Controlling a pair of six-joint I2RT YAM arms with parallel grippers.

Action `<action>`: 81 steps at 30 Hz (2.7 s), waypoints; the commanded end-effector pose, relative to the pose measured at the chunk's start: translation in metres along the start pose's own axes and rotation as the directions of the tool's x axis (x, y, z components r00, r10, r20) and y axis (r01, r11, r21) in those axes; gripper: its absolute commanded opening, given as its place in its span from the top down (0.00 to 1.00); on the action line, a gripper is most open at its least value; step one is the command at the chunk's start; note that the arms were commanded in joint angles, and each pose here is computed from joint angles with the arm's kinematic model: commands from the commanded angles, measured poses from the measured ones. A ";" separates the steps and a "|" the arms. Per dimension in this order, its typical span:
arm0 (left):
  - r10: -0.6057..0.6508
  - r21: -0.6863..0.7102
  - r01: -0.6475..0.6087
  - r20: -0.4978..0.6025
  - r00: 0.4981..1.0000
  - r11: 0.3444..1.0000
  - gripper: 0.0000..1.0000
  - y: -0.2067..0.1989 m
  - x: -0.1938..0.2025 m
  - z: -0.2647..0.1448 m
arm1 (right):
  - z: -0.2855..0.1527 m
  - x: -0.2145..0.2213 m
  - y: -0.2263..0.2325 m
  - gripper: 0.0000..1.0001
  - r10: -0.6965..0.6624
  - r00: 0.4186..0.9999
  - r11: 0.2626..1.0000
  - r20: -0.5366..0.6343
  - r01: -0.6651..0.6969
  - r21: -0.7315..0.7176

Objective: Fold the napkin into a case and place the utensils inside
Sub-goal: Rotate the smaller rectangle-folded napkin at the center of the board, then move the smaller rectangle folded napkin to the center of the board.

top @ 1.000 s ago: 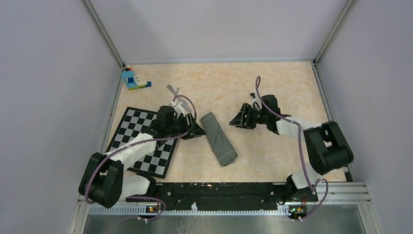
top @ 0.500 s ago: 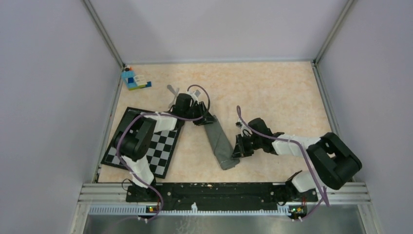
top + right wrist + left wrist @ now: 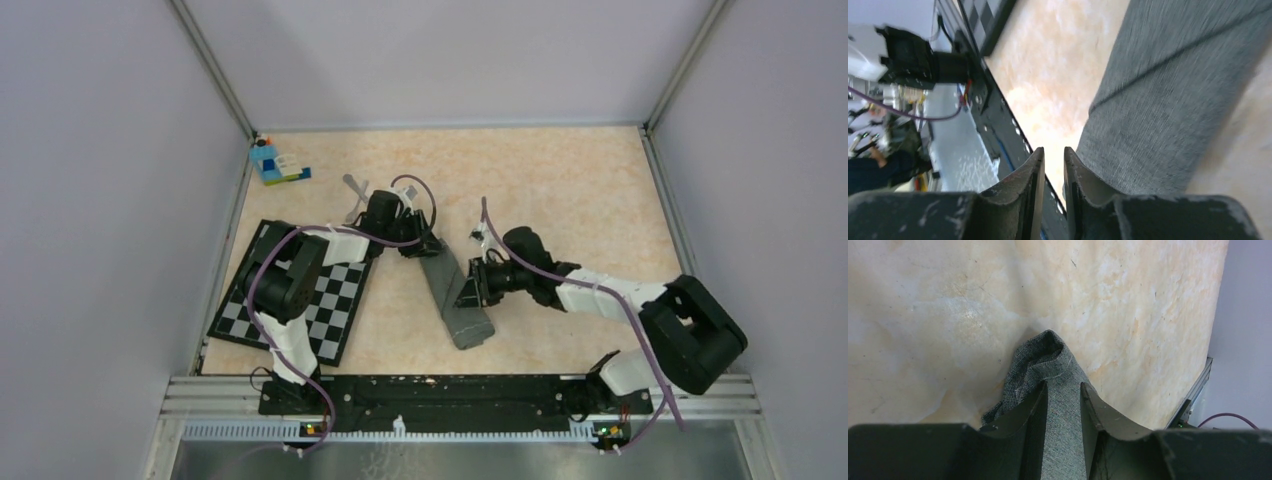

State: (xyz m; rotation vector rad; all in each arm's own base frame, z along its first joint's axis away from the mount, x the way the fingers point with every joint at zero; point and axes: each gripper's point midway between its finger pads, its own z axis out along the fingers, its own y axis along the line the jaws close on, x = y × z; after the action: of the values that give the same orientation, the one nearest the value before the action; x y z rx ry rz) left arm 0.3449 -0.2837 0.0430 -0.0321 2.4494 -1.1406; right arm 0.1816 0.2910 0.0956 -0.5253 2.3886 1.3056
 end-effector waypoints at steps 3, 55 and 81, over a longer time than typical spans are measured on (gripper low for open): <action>0.008 -0.061 -0.008 -0.001 1.000 0.998 0.64 0.019 0.002 0.005 | 0.021 0.071 -0.028 0.85 0.129 0.986 0.991 -0.103 -0.132 -0.027; 0.255 0.289 -0.324 0.253 0.933 0.901 0.45 -0.132 0.024 -0.182 | -0.052 -0.098 -0.131 0.96 0.312 0.885 0.727 0.345 -0.456 0.513; 0.299 0.347 -0.366 0.232 0.925 0.863 0.45 -0.138 0.041 -0.193 | -0.241 -0.122 -0.232 0.99 0.099 0.985 -0.175 -0.140 0.156 0.972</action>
State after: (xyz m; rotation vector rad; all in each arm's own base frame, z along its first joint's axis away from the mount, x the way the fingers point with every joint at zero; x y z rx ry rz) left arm 0.2128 -0.2434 0.2239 0.3273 2.0065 -1.3605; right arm 0.3550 -0.0248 0.0464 0.0266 2.6664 -0.9309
